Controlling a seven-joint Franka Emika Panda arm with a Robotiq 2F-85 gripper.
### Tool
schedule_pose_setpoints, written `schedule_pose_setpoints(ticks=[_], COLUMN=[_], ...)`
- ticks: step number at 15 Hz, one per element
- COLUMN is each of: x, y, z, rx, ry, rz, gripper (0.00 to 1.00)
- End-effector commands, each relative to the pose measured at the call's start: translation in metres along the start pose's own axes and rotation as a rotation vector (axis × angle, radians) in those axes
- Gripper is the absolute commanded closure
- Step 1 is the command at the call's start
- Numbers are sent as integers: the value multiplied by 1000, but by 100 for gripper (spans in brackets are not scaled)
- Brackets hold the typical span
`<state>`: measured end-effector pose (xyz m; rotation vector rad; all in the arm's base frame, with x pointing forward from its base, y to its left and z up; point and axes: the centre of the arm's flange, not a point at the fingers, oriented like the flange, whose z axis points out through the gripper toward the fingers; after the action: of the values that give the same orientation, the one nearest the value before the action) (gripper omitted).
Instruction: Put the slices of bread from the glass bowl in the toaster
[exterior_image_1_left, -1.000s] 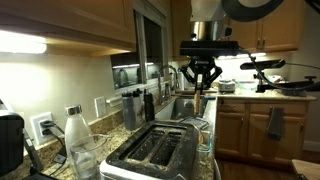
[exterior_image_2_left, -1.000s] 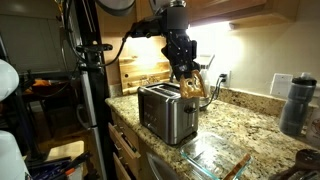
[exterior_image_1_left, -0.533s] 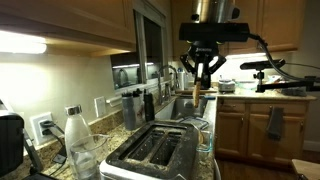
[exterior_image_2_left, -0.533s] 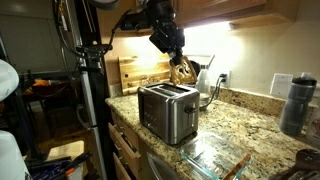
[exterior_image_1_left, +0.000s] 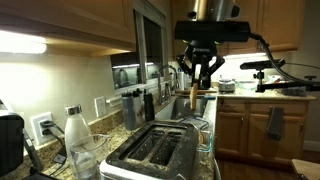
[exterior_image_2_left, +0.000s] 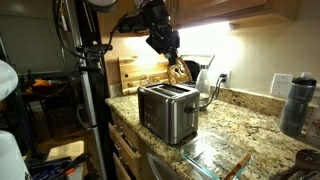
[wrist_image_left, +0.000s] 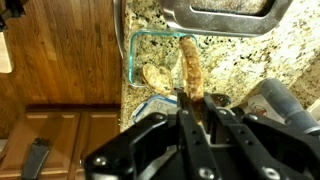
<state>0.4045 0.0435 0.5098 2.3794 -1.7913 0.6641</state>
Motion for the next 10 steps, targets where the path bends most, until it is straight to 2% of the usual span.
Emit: schedule_pose_setpoints(ticks=[1, 10], x=[-10, -24], y=[-7, -18], z=[-2, 0], rx=[3, 13], ry=[-27, -93], rz=[35, 81], gripper=[90, 90])
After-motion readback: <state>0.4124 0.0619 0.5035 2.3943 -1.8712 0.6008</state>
